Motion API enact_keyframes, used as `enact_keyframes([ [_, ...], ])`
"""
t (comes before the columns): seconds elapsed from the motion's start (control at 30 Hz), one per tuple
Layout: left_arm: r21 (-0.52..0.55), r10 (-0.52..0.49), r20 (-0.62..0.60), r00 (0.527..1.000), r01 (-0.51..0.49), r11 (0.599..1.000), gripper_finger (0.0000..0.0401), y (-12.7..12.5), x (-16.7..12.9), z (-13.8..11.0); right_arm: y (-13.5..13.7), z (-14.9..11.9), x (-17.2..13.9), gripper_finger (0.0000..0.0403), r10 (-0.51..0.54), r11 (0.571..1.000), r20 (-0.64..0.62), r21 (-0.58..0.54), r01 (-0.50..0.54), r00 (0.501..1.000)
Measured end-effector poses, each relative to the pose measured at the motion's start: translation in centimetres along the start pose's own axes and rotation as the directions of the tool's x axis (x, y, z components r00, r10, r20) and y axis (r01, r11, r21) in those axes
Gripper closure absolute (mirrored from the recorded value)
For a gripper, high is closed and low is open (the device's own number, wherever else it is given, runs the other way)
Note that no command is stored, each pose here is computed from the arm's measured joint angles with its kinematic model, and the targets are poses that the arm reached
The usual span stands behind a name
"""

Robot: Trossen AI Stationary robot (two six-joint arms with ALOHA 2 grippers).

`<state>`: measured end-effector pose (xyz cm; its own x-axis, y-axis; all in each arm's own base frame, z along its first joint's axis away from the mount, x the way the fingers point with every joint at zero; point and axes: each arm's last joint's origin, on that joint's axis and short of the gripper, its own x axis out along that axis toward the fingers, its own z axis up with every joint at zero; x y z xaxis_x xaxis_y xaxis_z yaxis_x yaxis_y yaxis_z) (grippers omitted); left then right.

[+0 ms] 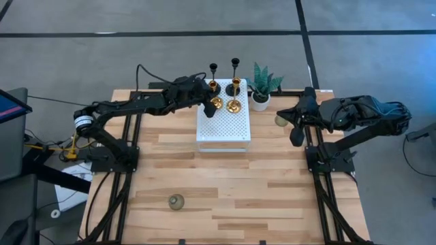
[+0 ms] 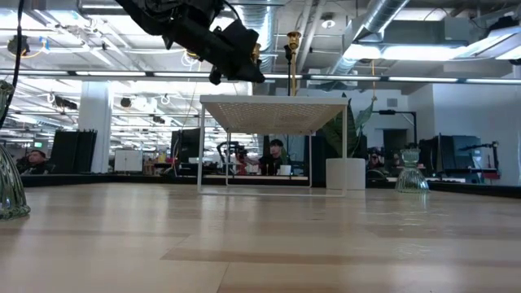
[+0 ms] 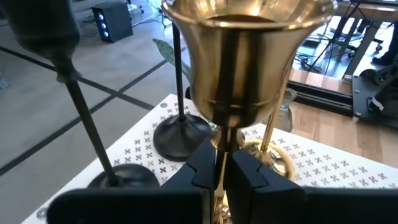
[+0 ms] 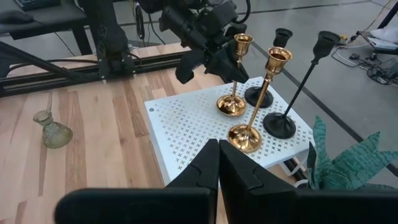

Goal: Pick & Place candle stick holders
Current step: Align the golden candle holder with the other golden candle holder on the shelf

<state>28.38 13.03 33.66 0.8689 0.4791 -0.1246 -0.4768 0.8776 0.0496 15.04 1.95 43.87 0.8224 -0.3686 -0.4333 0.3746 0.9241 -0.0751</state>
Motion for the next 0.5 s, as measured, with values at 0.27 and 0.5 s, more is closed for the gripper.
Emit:
enact_keyframes([
  [0.27, 0.001, -0.001, -0.006, 1.0, 0.001, 1.0, 0.0386, -0.04, 0.14, -0.14, 0.01, 0.0, 0.0, 0.0403, 0.001, 1.0, 0.0, 0.0, -0.001, 1.0],
  [0.5, -0.02, -0.001, -0.027, 1.0, 0.001, 1.0, 0.0387, -0.06, 0.49, -0.56, 0.0, 0.01, -0.01, 0.0403, 0.001, 1.0, 0.0, 0.0, -0.001, 1.0],
])
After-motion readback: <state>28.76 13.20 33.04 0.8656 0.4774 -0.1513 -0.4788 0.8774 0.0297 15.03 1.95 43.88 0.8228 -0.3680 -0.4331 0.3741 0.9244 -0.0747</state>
